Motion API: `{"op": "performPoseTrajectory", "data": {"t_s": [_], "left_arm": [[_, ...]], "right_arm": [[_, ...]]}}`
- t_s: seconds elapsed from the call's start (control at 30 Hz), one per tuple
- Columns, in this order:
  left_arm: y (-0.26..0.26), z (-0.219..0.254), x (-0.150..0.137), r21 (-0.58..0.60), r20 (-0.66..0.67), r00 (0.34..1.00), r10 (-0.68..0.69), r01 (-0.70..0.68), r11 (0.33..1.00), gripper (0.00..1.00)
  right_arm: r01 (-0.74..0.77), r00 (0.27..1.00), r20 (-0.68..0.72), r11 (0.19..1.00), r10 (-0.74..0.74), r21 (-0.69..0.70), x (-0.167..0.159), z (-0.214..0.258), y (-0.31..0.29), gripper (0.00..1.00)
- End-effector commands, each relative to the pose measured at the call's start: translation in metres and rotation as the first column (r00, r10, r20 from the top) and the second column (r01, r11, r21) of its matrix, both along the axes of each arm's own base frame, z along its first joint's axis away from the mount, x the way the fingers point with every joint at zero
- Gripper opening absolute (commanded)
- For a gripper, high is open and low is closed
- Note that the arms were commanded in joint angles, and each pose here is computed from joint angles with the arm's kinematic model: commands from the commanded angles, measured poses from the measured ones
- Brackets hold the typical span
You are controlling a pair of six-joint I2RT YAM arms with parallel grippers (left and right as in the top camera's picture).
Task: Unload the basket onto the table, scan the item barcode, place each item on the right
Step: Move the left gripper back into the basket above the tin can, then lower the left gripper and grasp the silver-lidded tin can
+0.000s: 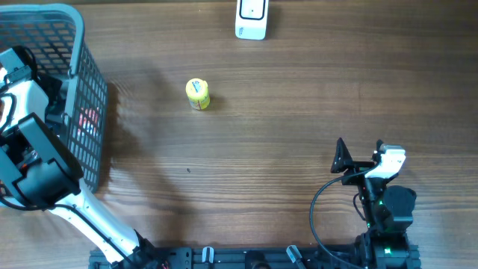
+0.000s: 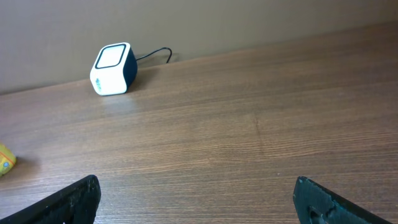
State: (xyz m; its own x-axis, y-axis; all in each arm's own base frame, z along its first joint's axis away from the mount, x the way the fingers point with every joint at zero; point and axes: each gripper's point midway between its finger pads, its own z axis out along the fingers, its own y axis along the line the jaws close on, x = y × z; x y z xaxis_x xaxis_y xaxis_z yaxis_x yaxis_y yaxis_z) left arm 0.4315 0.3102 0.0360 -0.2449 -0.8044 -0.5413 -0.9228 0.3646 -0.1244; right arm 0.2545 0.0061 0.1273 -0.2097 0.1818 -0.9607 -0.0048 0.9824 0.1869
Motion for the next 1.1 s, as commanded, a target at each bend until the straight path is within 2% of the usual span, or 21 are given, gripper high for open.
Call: {"op": "performPoseTrajectory", "data": {"t_s": [0.0, 0.27, 0.67, 0.83, 0.87, 0.93, 1.07], "left_arm": [[-0.015, -0.032, -0.016, -0.088, -0.078, 0.997, -0.011, 0.004, 0.996, 0.67], [-0.043, -0.042, -0.020, -0.209, -0.095, 0.993, -0.068, 0.047, 0.977, 0.66], [-0.114, -0.052, -0.016, -0.323, -0.163, 0.977, -0.137, 0.078, 0.943, 0.69], [-0.134, -0.052, -0.008, -0.330, -0.162, 0.975, -0.153, 0.093, 0.939, 0.71], [-0.136, -0.052, -0.007, -0.331, -0.161, 0.975, -0.152, 0.092, 0.939, 0.73], [-0.139, -0.052, -0.006, -0.333, -0.159, 0.977, -0.145, 0.085, 0.939, 0.87], [-0.141, -0.052, -0.009, -0.346, -0.163, 0.981, -0.101, 0.039, 0.938, 0.96]], "right_arm": [[-0.009, 1.000, -0.005, 1.000, 0.009, 0.009, 0.000, -0.001, 0.001, 1.00], [-0.009, 1.000, -0.005, 1.000, 0.009, 0.010, 0.000, -0.001, 0.001, 1.00], [-0.009, 1.000, -0.004, 1.000, 0.009, 0.009, 0.000, -0.001, 0.001, 1.00], [-0.009, 1.000, -0.004, 1.000, 0.009, 0.009, 0.000, -0.001, 0.001, 1.00], [-0.010, 1.000, -0.004, 1.000, 0.010, 0.009, 0.000, -0.001, 0.001, 1.00], [-0.009, 1.000, -0.004, 1.000, 0.009, 0.009, 0.000, -0.001, 0.001, 1.00], [-0.010, 1.000, -0.004, 1.000, 0.010, 0.010, 0.000, -0.001, 0.002, 1.00]]}}
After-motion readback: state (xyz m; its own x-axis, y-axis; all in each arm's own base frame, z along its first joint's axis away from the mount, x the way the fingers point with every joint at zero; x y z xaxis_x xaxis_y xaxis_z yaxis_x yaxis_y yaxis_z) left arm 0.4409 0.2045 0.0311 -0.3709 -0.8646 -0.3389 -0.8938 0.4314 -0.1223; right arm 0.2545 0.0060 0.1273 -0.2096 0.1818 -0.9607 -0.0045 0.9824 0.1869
